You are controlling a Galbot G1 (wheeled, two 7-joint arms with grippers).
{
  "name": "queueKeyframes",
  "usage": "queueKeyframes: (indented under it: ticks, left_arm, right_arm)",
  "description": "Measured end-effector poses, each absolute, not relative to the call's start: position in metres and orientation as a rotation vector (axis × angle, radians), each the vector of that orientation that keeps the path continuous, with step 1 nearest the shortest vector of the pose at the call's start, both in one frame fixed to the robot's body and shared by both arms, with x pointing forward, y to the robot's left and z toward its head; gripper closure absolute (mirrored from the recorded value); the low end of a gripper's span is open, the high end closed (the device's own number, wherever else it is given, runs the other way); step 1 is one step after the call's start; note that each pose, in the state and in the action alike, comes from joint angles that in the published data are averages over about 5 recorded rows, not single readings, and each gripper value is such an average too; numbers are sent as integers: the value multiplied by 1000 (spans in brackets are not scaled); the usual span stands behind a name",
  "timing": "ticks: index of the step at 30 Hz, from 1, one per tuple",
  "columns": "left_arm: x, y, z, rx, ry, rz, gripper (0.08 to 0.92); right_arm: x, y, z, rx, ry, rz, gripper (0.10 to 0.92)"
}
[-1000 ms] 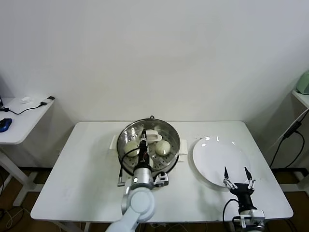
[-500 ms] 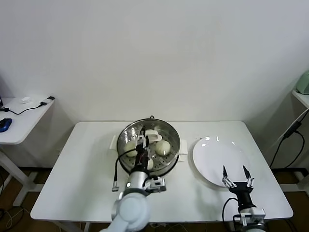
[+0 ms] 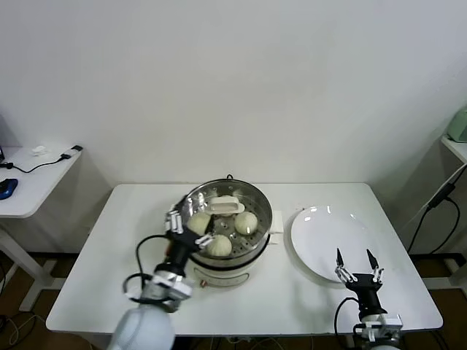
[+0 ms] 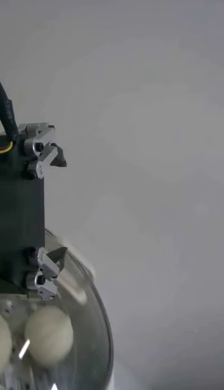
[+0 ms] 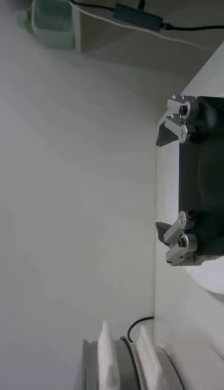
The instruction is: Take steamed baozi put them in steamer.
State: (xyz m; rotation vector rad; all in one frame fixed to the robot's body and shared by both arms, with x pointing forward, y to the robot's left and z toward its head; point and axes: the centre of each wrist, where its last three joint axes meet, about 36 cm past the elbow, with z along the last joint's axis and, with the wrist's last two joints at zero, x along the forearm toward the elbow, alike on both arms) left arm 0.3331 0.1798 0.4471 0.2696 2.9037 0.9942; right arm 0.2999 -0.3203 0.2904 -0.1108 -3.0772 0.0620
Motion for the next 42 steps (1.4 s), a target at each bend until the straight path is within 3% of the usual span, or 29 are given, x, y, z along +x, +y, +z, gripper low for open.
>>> queueKeyframes:
  ticks: [9,18,27,42]
  left_arm:
    - [324,272,418,103,3067,398,177]
    - [308,301,361,-28,3133,131,177]
    - [294,295,326,-31,3166,54,177]
    - [277,282,311,0,3185,13,177]
  right_arm:
    - [299,-319,286,-103,-3086,43,200]
    - [299,-317,283,-101,-3081,32,200]
    - [295,-320,283,-88,-3069,43,200]
    - [292,-319,282,-73,-3073,64,200]
